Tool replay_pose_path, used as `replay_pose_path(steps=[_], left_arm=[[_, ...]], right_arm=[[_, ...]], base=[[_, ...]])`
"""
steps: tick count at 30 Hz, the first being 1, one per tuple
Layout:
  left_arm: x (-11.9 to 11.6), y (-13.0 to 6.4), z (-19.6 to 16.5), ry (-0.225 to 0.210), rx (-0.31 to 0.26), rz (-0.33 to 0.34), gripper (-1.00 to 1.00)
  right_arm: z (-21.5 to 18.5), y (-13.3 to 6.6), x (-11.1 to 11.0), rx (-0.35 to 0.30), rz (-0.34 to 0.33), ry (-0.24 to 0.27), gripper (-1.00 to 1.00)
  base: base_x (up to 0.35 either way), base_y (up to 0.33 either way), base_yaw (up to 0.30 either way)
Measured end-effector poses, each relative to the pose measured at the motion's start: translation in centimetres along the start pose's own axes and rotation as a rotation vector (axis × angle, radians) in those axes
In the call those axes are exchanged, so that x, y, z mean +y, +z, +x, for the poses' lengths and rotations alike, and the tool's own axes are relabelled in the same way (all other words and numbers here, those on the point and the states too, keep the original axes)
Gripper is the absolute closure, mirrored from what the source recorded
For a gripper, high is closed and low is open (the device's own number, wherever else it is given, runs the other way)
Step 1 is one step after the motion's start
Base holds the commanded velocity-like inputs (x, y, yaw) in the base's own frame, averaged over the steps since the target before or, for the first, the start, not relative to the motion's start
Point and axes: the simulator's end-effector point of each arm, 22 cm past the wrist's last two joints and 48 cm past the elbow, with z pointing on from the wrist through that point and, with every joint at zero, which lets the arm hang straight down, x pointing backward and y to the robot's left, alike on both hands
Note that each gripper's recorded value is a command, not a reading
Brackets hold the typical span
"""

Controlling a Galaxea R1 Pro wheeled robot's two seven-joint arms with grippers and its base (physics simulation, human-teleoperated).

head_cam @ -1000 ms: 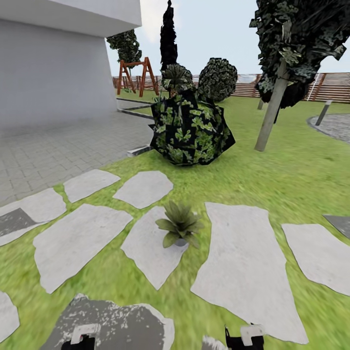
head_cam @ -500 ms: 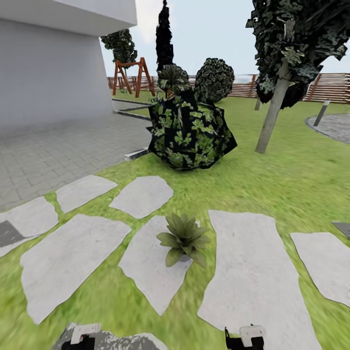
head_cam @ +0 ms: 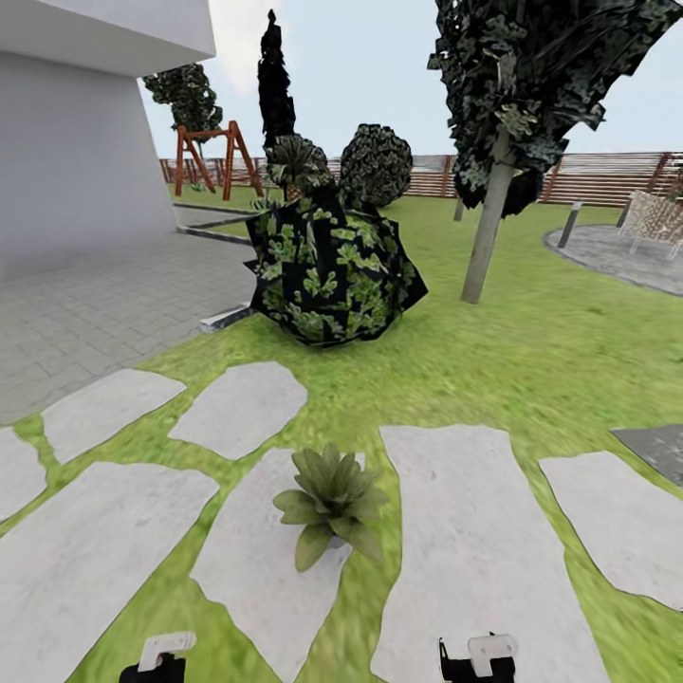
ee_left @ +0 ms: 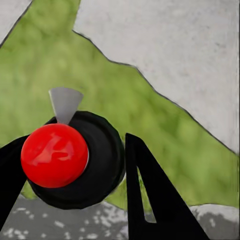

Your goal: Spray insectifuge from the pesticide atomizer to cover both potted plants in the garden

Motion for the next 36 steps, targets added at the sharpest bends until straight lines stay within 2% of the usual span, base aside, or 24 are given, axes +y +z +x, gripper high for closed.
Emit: replay_pose_path(steps=[8,9,10,12,13,15,18,21,22,25,26,27,29,32,34,36], left_arm=[[-0.2,0.0,-0.3,0.009,-0.005,0.011,1.00],[-0.3,0.0,-0.3,0.036,-0.005,0.021,1.00],[-0.5,0.0,-0.4,0.087,-0.004,0.041,1.00],[-0.9,-0.2,-0.3,0.243,0.004,0.116,1.00],[-1.3,-0.3,-0.1,0.314,0.014,0.168,1.00],[-2.4,-0.7,0.5,0.392,0.034,0.257,1.00],[-4.5,-1.7,2.1,0.453,0.078,0.389,1.00],[-6.5,-3.1,3.6,0.536,0.132,0.541,1.00],[-7.2,-3.5,3.4,0.572,0.139,0.587,1.00],[-9.1,-4.1,2.4,0.685,0.146,0.689,1.00],[-9.9,-4.7,1.5,0.756,0.183,0.751,1.00],[-9.9,-5.0,1.2,0.777,0.231,0.778,1.00],[-10.2,-5.4,1.3,0.803,0.263,0.808,1.00],[-11.9,-5.6,0.4,0.827,0.244,0.836,1.00],[-12.8,-5.6,0.2,0.821,0.217,0.841,1.00],[-13.0,-5.5,0.0,0.836,0.208,0.838,1.00]], right_arm=[[-0.2,0.0,-0.1,-0.005,0.002,0.002,-1.00],[-0.2,0.0,0.0,-0.005,-0.003,-0.001,-1.00],[-0.3,0.0,0.1,-0.006,-0.007,-0.005,-1.00],[-0.5,0.1,0.6,-0.013,-0.032,-0.023,-1.00],[-0.8,0.1,1.8,-0.022,-0.087,-0.048,-1.00],[-1.7,0.2,3.9,-0.047,-0.205,-0.098,-1.00],[-3.9,0.6,6.1,-0.084,-0.340,-0.175,-1.00],[-5.5,0.6,8.8,-0.059,-0.505,-0.247,-1.00],[-6.0,0.1,10.2,-0.055,-0.582,-0.293,-1.00],[-6.7,-1.4,13.7,-0.060,-0.734,-0.418,-1.00],[-7.0,-2.1,15.6,-0.068,-0.791,-0.484,-1.00],[-7.5,-2.2,16.9,-0.060,-0.814,-0.503,-1.00],[-7.4,-2.3,18.0,-0.003,-0.832,-0.518,-1.00],[-8.7,-2.5,19.4,-0.021,-0.858,-0.531,-1.00],[-9.4,-2.4,19.9,-0.037,-0.852,-0.513,-1.00],[-9.9,-2.3,20.3,-0.046,-0.843,-0.497,-1.00]], base=[[0.062,-0.024,-0.171],[0.000,0.000,-0.011],[0.000,0.000,-0.006],[0.000,0.000,-0.002],[0.000,0.000,0.000],[0.000,0.000,0.000],[0.000,0.000,0.000],[0.000,0.000,0.000],[0.000,0.000,0.000],[0.000,0.000,0.000],[0.000,0.000,0.000],[0.000,0.000,0.000],[0.000,0.000,0.000],[0.000,0.000,0.000],[0.000,0.000,0.000],[0.000,0.000,0.000]])
